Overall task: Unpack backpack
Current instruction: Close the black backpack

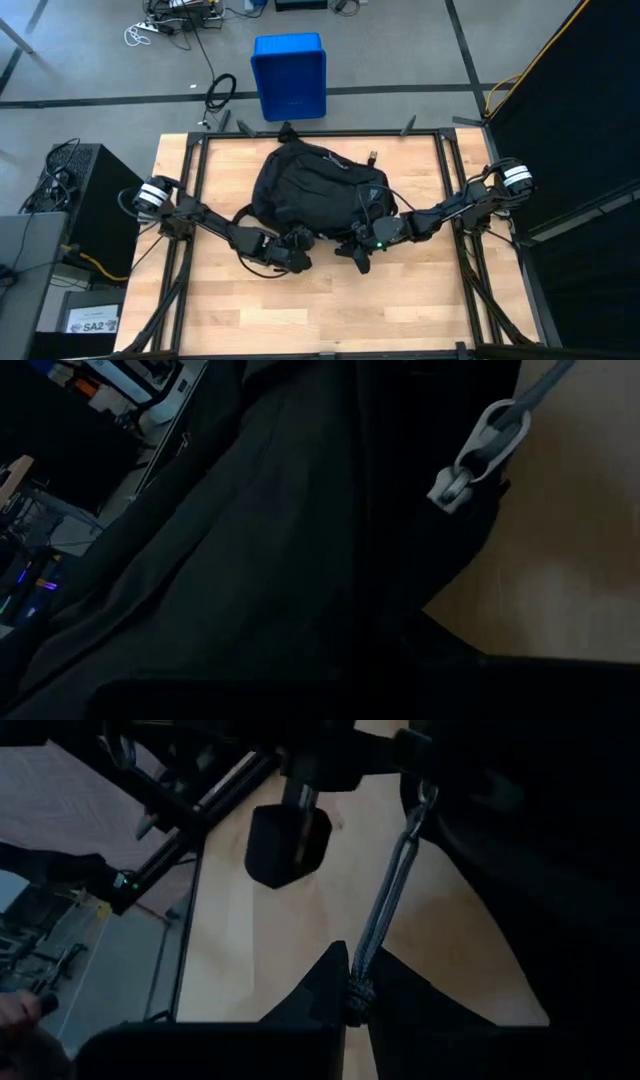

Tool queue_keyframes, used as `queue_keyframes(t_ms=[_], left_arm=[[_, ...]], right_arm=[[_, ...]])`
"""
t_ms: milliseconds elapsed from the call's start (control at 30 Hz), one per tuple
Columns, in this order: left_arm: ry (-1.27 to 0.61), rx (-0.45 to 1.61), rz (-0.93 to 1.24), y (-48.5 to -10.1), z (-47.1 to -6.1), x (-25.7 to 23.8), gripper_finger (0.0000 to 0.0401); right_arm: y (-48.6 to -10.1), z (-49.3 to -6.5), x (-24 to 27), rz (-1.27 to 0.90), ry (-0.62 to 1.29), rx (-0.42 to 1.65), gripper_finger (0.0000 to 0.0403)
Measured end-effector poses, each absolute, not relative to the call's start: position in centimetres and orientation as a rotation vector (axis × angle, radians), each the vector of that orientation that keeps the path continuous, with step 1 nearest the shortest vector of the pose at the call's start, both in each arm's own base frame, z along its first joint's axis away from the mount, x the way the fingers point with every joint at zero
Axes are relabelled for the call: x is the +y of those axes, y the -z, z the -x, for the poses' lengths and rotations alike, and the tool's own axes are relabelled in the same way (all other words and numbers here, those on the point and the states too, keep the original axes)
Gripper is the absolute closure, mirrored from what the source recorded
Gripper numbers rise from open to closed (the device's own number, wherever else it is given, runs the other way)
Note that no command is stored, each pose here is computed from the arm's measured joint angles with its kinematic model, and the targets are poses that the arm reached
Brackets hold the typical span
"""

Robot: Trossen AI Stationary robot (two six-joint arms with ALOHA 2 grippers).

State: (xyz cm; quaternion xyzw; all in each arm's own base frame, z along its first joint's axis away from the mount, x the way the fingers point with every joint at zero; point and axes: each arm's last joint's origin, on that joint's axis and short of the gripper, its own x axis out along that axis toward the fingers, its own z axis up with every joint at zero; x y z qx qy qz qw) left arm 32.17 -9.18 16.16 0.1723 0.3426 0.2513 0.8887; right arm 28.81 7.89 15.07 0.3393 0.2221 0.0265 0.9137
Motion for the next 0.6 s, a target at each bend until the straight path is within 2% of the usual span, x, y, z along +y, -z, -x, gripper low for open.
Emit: queue_keyframes(t_ms=[300,467,600], left_arm=[[-0.480,0.708,-0.342,-17.1,-31.5,-10.0,0.0401],[-0.464,0.691,-0.325,-17.3,-31.7,-10.1,0.0401],[-0.456,0.686,-0.320,-17.4,-31.7,-10.1,0.0401]], right_arm=[[-18.4,-27.2,9.2,-0.616,0.011,0.336,0.0403],[-18.6,-26.1,9.8,-0.507,0.125,0.424,0.0403],[-18.4,-25.6,10.3,-0.492,0.143,0.456,0.0403]])
